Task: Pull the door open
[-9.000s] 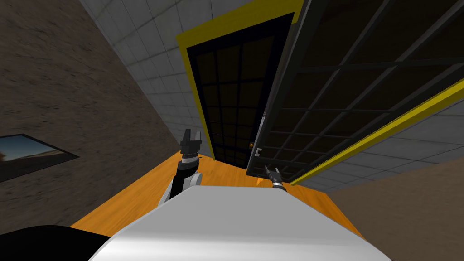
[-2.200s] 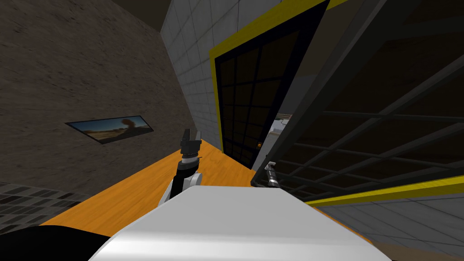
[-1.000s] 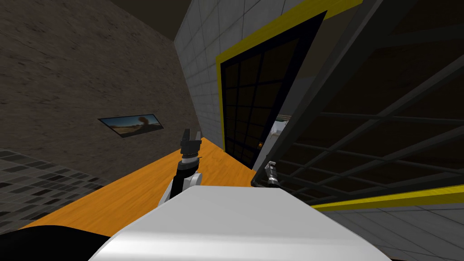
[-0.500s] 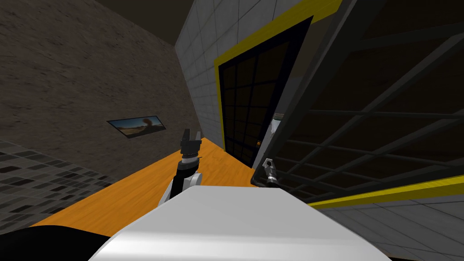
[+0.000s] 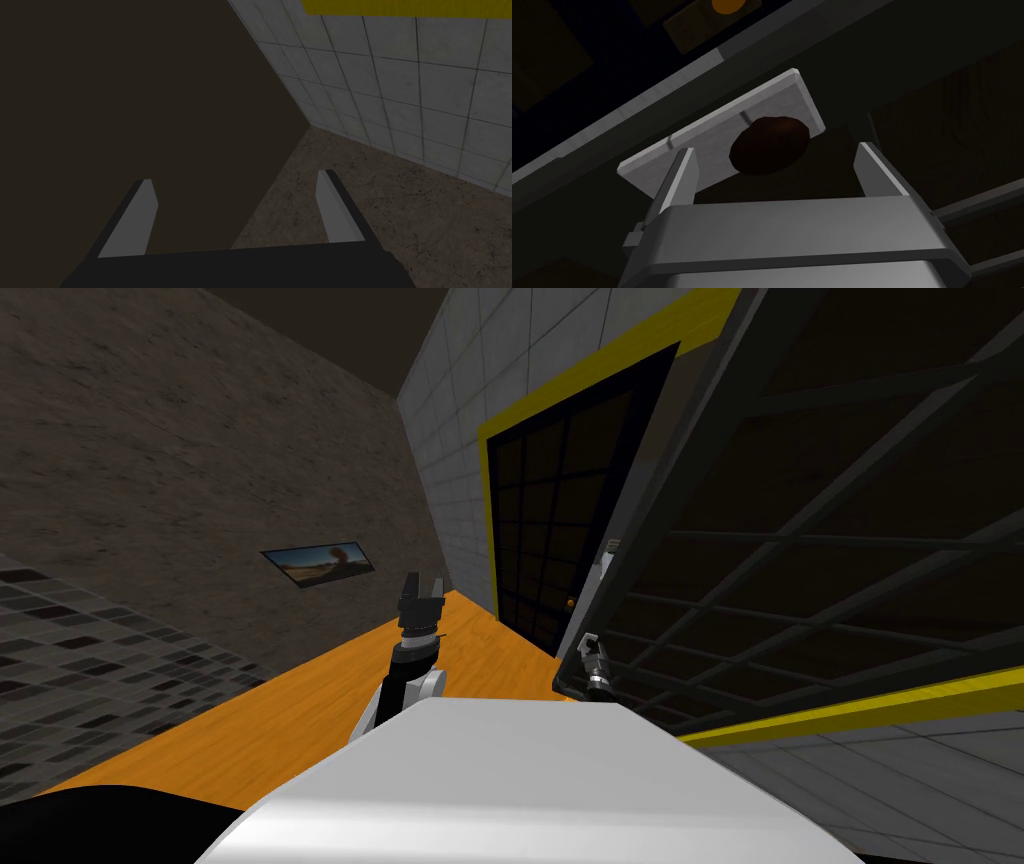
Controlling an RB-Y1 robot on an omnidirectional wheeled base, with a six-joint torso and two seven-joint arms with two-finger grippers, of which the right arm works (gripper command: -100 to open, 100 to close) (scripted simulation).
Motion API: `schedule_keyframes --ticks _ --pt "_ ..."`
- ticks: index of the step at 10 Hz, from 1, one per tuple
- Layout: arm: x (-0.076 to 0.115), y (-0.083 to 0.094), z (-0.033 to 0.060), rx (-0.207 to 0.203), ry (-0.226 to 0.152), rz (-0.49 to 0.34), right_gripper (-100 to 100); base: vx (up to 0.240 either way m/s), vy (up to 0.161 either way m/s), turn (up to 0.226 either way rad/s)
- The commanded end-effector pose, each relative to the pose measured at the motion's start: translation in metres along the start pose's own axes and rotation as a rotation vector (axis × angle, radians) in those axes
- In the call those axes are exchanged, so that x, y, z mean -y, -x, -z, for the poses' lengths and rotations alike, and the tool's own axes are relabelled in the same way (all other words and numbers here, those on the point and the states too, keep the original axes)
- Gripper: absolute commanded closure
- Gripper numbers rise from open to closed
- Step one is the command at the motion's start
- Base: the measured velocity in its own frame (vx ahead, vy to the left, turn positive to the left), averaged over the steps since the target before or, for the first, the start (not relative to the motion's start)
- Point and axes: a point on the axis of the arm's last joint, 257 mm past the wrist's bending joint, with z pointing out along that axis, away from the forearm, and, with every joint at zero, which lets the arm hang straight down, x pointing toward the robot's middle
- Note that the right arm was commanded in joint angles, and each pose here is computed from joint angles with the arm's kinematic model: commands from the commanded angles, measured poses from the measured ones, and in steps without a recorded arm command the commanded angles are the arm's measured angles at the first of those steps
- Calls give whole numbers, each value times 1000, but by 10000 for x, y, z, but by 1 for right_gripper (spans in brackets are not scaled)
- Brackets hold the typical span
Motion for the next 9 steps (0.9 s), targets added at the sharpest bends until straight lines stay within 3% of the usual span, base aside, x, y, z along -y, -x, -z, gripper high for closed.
schedule_keyframes --ticks 1,7,9 --pt "5 -20 -13 4 3 -68 -100 -68 -12 62" --pt "20 -61 -41 11 9 -237 -100 -61 -19 41" --pt "33 -90 -60 17 14 -330 -100 -68 -17 63"
